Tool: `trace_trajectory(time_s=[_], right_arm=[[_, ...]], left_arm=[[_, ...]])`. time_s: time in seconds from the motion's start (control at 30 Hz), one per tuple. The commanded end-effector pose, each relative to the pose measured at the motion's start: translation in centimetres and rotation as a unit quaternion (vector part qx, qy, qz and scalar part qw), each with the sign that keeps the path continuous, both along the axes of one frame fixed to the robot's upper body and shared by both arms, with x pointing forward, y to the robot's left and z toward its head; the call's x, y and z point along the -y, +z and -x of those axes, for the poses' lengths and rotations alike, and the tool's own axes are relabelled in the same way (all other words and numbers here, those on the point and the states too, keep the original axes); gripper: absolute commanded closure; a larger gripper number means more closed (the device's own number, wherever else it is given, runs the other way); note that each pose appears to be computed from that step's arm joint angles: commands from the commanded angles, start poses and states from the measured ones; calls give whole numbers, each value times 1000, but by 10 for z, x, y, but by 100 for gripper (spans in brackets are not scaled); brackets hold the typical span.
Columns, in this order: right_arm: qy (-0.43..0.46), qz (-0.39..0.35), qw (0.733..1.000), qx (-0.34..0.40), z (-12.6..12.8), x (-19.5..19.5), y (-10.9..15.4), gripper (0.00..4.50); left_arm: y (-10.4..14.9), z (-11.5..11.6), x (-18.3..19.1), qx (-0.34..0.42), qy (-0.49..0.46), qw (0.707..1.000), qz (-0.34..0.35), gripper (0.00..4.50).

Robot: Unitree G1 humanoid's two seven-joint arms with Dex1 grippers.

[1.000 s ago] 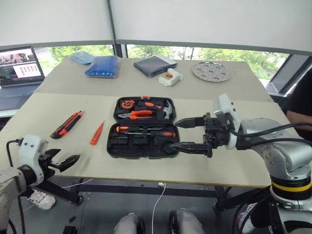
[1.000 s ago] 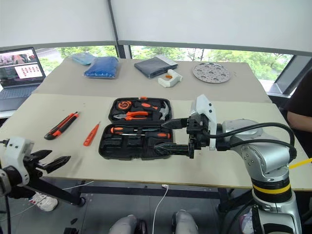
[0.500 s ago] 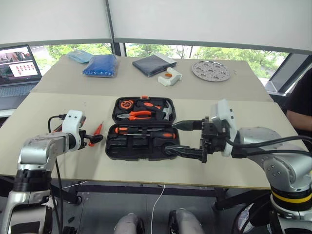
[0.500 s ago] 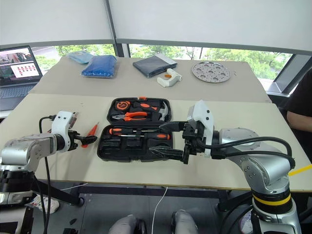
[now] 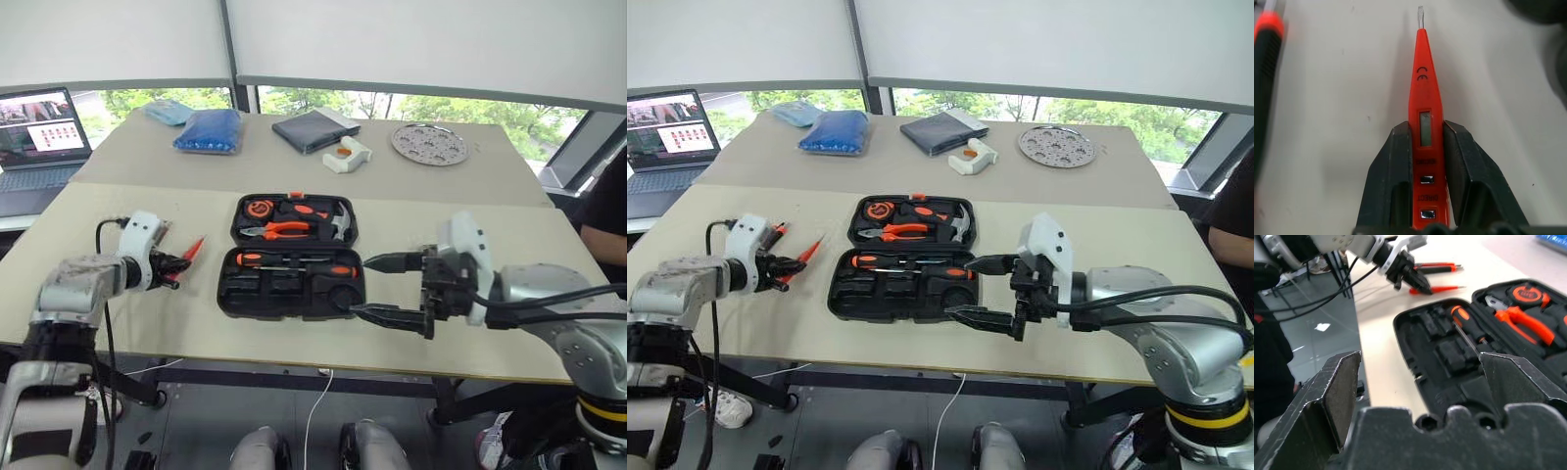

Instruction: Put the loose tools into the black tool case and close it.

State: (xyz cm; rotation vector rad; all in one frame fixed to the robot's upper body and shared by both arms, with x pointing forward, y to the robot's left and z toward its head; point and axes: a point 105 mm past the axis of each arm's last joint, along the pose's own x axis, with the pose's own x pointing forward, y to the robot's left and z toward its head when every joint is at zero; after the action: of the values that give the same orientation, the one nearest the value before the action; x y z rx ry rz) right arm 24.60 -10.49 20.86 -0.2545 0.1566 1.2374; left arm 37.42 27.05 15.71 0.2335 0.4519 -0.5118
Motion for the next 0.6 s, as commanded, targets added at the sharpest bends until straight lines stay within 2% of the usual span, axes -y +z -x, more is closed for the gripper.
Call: trace_trajectory(time_s=[0.03, 0.07, 0.17, 0.23, 0.33, 0.5, 0.6], right_arm=[[-3, 10, 1000, 22, 4, 6, 5, 0], [-5, 12, 1000, 23, 4, 7, 4, 0], [-18, 8, 999, 26, 3, 8, 2, 0], [-25, 5, 999, 28, 3, 7, 1, 0], [-33, 1, 999, 28, 7, 5, -3, 0], [-66, 0, 998, 26, 8, 12, -9, 0], [-75, -1, 997, 25, 9, 16, -9, 0]], left_arm=[[54, 16, 43, 61, -219, 974, -15, 406], [56, 19, 47, 60, -243, 968, -17, 406], [52, 30, 76, 37, -366, 928, -64, 406], [47, 32, 88, 21, -408, 909, -80, 406], [22, 30, 98, -20, -459, 876, -143, 406], [2, 5, 105, -30, -446, 877, -178, 406], [-1, 2, 109, -35, -456, 870, -187, 406]])
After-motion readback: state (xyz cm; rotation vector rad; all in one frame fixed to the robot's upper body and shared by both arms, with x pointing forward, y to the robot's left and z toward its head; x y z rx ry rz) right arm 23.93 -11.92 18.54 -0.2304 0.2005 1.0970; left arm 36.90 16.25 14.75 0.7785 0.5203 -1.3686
